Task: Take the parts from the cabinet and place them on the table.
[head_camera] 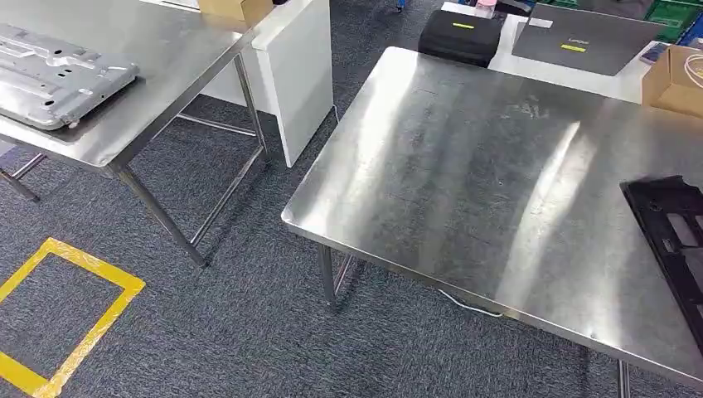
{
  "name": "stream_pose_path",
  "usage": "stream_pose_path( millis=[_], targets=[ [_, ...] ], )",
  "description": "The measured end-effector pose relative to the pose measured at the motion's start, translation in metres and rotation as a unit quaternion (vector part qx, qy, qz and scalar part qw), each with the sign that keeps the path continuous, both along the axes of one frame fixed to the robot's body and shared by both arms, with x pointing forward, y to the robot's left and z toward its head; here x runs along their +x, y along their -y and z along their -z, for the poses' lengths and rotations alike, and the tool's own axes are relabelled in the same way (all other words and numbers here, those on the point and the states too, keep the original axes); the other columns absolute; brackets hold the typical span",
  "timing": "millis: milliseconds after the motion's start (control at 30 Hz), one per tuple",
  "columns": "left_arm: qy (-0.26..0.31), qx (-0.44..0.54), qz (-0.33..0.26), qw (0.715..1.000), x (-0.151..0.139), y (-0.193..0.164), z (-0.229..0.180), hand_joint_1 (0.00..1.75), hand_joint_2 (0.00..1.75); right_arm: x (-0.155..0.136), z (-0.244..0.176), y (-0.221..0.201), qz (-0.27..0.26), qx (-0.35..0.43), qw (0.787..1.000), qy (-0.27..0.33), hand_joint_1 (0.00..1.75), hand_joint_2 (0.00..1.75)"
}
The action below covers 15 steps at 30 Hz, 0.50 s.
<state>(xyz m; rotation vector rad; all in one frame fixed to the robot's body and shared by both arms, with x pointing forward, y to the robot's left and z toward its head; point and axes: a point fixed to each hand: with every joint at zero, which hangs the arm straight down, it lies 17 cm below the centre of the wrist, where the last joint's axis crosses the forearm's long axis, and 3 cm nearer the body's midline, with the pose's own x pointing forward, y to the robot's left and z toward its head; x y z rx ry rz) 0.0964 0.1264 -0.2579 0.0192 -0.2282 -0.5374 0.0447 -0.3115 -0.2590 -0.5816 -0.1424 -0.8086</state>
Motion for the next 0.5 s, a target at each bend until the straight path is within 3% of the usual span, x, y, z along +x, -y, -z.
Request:
stream_pose_path(
  millis=[33,500],
  targets=[
    [0.000,-0.002,0.001,1.000,0.000,0.001,0.000,0.00,0.00,0.004,-0.001,0.003,-0.010,-0.005,1.000,0.010,0.00,0.00],
    [-0.002,-0.022,0.011,1.000,-0.003,0.009,-0.001,0.00,0.00,0.027,-0.004,0.017,-0.032,-0.025,0.997,0.068,0.00,0.00]
  ],
)
